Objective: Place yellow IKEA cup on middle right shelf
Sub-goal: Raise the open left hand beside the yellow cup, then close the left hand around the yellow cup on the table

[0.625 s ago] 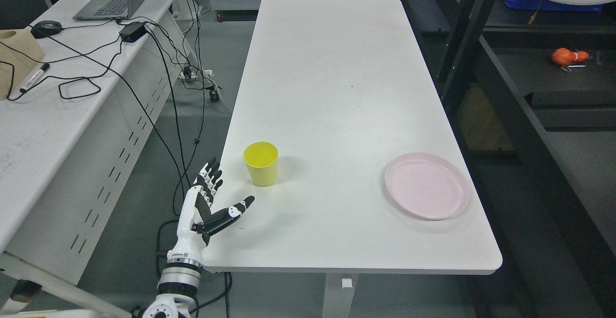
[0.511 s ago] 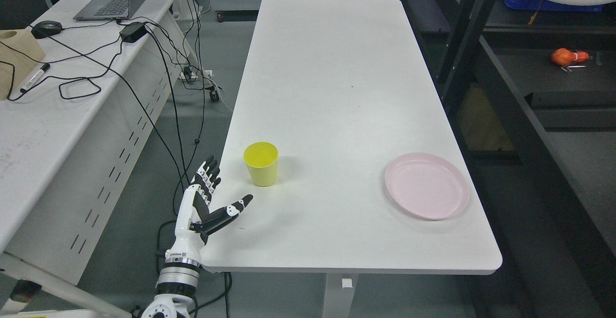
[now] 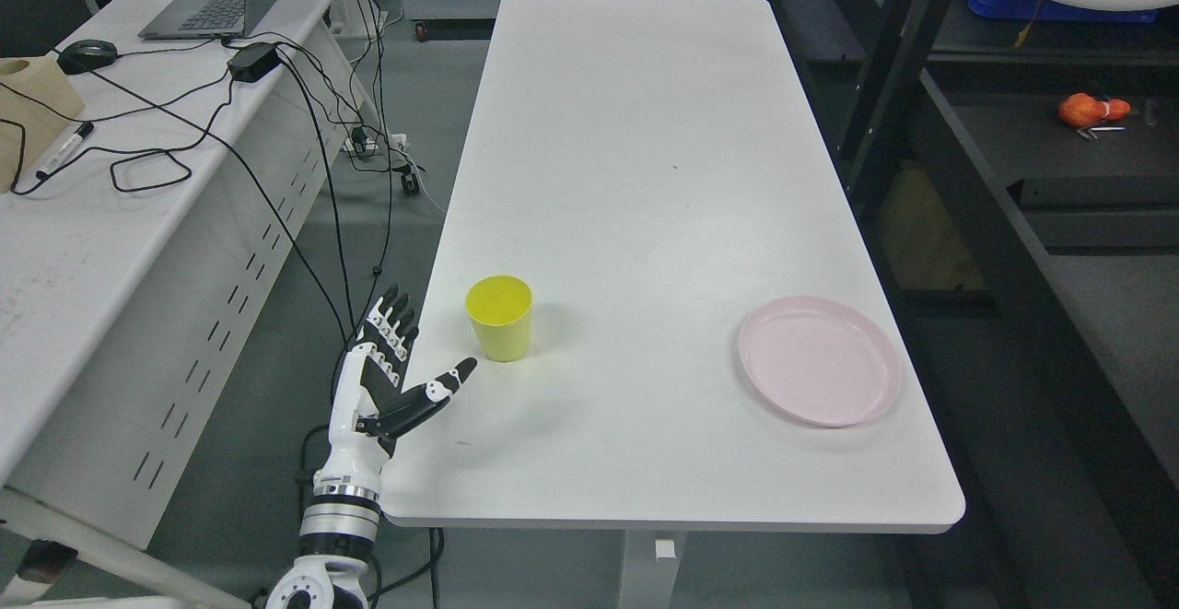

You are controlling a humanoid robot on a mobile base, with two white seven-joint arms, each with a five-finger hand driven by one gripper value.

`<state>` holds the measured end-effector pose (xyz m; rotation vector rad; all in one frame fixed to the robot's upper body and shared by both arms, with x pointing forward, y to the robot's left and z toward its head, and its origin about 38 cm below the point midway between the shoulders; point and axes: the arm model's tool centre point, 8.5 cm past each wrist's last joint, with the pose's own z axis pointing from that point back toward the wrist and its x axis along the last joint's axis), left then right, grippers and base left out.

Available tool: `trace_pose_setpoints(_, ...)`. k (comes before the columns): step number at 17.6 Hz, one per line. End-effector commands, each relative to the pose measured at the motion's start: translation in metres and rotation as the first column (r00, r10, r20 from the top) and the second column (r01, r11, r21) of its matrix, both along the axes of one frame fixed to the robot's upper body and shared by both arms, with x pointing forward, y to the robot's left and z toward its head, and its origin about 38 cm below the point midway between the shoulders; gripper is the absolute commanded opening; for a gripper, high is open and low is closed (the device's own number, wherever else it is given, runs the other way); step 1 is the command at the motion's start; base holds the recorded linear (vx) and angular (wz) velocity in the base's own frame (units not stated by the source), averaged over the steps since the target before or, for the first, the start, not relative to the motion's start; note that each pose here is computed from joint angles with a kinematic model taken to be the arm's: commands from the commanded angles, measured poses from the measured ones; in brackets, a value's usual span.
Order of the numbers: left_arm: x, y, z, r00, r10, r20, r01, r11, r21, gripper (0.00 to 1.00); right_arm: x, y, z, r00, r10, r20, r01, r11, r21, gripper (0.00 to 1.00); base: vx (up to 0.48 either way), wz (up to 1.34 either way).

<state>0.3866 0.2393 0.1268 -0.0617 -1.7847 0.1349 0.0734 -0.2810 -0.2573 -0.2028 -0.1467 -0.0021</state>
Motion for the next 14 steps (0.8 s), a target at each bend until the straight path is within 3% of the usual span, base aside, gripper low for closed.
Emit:
trace_pose_setpoints(1, 0.006, 0.018, -0.017, 0.997, 0.038, -0.067, -0.038, 0.999, -0.005, 0.99, -0.009, -0.010, 0.000, 1.000, -0.008, -0.014, 0.008, 1.000, -0.012, 0.99, 0.026, 0.02)
trace_pose_setpoints(6, 0.029, 0.045, -0.021, 0.988, 0.100, -0.118, -0.103, 0.995, -0.016, 0.99, -0.009, -0.010, 0.000, 1.000, -0.008, -0.014, 0.008, 1.000, -0.012, 0.99, 0.020, 0.01)
trace_pose_setpoints(11, 0.042, -0.001, -0.015, 0.994, -0.024, -0.111, 0.025, 1.000, 0.008, 0.99, -0.009, -0.010, 0.000, 1.000, -0.008, -0.014, 0.008, 1.000, -0.012, 0.99, 0.000, 0.00)
trace_pose_setpoints(14, 0.066, -0.002, -0.010, 0.993, -0.021, -0.119, 0.023, 1.000, 0.014, 0.99, -0.009, -0.010, 0.000, 1.000, -0.008, -0.014, 0.008, 1.000, -0.012, 0.99, 0.000, 0.00)
